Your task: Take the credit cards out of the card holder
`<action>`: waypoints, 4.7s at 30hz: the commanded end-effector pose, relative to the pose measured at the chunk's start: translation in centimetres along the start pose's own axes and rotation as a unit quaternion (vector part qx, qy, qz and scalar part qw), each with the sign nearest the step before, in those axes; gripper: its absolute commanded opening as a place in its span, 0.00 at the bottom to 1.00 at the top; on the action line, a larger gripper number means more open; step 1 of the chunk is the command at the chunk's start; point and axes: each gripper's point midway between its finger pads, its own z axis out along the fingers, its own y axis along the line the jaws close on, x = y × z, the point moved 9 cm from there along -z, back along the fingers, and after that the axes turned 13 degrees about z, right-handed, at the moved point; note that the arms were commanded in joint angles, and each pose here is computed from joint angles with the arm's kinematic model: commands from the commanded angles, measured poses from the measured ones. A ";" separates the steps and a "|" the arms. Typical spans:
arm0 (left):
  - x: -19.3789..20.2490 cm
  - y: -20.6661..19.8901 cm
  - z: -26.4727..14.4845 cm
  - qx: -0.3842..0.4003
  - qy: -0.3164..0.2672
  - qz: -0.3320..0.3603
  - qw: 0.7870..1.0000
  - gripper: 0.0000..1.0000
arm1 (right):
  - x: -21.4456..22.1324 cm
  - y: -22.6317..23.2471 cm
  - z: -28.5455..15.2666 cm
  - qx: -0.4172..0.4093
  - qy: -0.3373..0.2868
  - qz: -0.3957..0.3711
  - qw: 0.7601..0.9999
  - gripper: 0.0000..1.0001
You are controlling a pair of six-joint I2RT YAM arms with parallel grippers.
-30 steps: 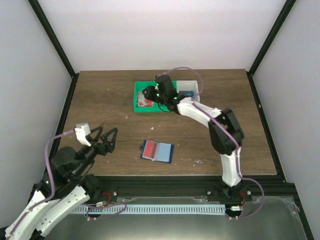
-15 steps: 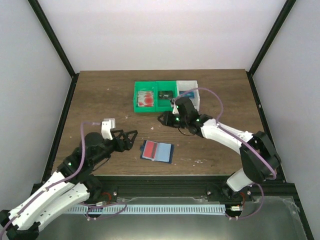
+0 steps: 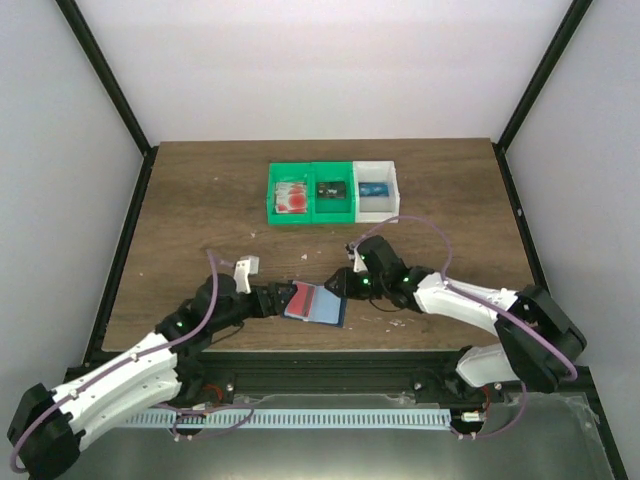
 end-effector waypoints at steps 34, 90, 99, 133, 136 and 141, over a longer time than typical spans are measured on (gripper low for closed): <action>4.3 2.4 3.4 0.061 0.005 -0.071 0.996 1.00 | 4.1 -5.6 3.6 0.071 0.036 0.011 0.997 0.30; 3.1 -0.5 5.0 0.142 0.030 -0.080 0.986 1.00 | 4.1 -5.2 3.7 0.057 0.042 0.008 0.997 0.27; 3.4 -0.7 5.5 0.137 0.040 -0.076 0.987 1.00 | 4.0 -4.5 3.3 0.043 0.041 0.000 0.998 0.26; 4.8 0.5 6.2 0.114 0.047 -0.057 0.991 0.00 | 3.1 -2.6 4.9 0.008 0.036 -0.012 0.999 0.21; 5.2 0.8 6.4 0.110 0.054 -0.056 0.991 0.00 | 3.0 -2.5 5.1 0.008 0.035 -0.015 0.999 0.21; 5.4 0.9 6.5 0.105 0.063 -0.050 0.991 0.07 | 2.8 -1.7 4.7 -0.013 0.032 -0.024 0.999 0.21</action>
